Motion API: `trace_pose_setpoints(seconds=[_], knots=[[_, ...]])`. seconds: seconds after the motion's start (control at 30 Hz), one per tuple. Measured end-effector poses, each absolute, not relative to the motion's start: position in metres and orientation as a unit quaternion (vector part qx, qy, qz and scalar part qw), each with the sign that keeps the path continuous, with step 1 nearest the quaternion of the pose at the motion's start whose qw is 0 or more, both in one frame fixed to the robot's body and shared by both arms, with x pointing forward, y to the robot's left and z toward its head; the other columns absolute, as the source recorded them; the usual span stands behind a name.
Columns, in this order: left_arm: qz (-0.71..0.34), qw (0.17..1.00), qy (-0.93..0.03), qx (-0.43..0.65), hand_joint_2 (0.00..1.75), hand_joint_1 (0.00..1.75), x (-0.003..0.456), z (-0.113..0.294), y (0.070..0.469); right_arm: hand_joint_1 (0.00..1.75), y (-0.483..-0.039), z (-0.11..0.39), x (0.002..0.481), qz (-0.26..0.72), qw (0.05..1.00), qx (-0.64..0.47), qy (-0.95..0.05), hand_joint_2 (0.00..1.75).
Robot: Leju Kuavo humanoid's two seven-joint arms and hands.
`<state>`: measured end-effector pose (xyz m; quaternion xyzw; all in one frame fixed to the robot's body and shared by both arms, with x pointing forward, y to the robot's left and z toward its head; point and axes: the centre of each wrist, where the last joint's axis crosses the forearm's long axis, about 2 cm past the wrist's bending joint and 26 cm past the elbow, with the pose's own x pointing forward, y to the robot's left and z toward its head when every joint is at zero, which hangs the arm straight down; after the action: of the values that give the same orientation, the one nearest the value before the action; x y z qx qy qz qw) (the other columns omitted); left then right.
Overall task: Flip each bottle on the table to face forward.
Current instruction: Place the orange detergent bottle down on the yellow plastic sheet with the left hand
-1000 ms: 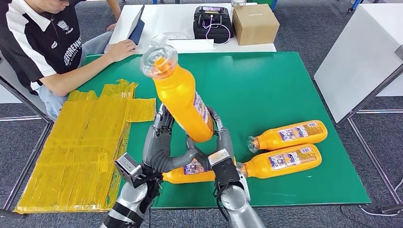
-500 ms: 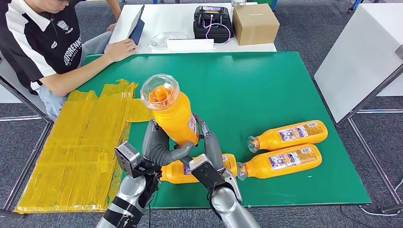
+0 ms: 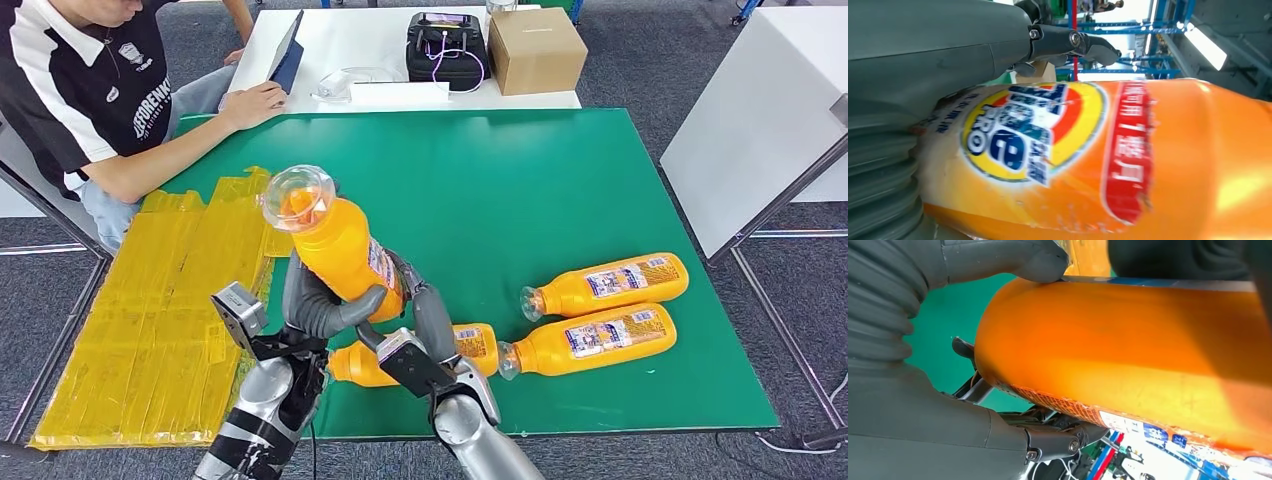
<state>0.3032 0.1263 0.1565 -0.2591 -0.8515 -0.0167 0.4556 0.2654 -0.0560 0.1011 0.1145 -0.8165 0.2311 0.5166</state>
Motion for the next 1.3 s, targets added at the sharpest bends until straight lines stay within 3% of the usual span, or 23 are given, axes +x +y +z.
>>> trace_pose_setpoints(seconds=[0.03, 0.13, 0.17, 0.63, 0.67, 0.77, 0.8, 0.97, 1.07, 1.1, 1.2, 1.3], knots=[[-0.015, 0.454, -0.853, -0.257, 1.75, 0.13, 0.303, 0.157, 0.127, 1.75, -0.056, 0.1, 0.265, 0.233, 0.517, 0.115, -0.815, 1.75], [-0.014, 0.45, -0.856, -0.253, 1.75, 1.4, 0.303, 0.159, 0.128, 1.75, -0.055, 0.098, 0.265, 0.237, 0.52, 0.116, -0.813, 1.75], [-0.014, 0.449, -0.857, -0.252, 1.75, 1.71, 0.304, 0.159, 0.128, 1.75, -0.055, 0.098, 0.265, 0.238, 0.52, 0.116, -0.812, 1.75], [-0.011, 0.444, -0.862, -0.244, 1.75, 1.75, 0.302, 0.16, 0.128, 1.75, -0.055, 0.097, 0.262, 0.232, 0.519, 0.112, -0.815, 1.75], [-0.011, 0.443, -0.862, -0.244, 1.75, 1.75, 0.302, 0.16, 0.128, 1.62, -0.055, 0.097, 0.262, 0.231, 0.518, 0.112, -0.816, 1.75], [-0.012, 0.439, -0.865, -0.242, 1.75, 1.75, 0.302, 0.162, 0.127, 0.31, -0.056, 0.1, 0.259, 0.225, 0.509, 0.095, -0.825, 1.75], [-0.013, 0.436, -0.868, -0.239, 1.75, 1.75, 0.302, 0.163, 0.127, 0.0, -0.057, 0.101, 0.257, 0.223, 0.504, 0.085, -0.83, 1.75], [-0.016, 0.417, -0.885, -0.208, 1.75, 1.75, 0.303, 0.172, 0.127, 0.0, -0.062, 0.114, 0.247, 0.2, 0.484, 0.06, -0.85, 1.75], [-0.018, 0.407, -0.894, -0.185, 1.75, 1.75, 0.304, 0.177, 0.128, 0.0, -0.066, 0.119, 0.243, 0.188, 0.475, 0.058, -0.858, 0.44], [-0.019, 0.403, -0.898, -0.174, 1.75, 1.75, 0.304, 0.179, 0.129, 0.0, -0.067, 0.121, 0.241, 0.182, 0.472, 0.058, -0.861, 0.44], [-0.026, 0.395, -0.91, -0.122, 1.75, 1.75, 0.308, 0.185, 0.134, 0.0, -0.073, 0.131, 0.237, 0.15, 0.459, 0.076, -0.872, 1.75], [-0.037, 0.395, -0.917, -0.043, 1.75, 1.75, 0.314, 0.186, 0.149, 0.0, -0.084, 0.147, 0.233, 0.115, 0.444, 0.12, -0.881, 1.75]])
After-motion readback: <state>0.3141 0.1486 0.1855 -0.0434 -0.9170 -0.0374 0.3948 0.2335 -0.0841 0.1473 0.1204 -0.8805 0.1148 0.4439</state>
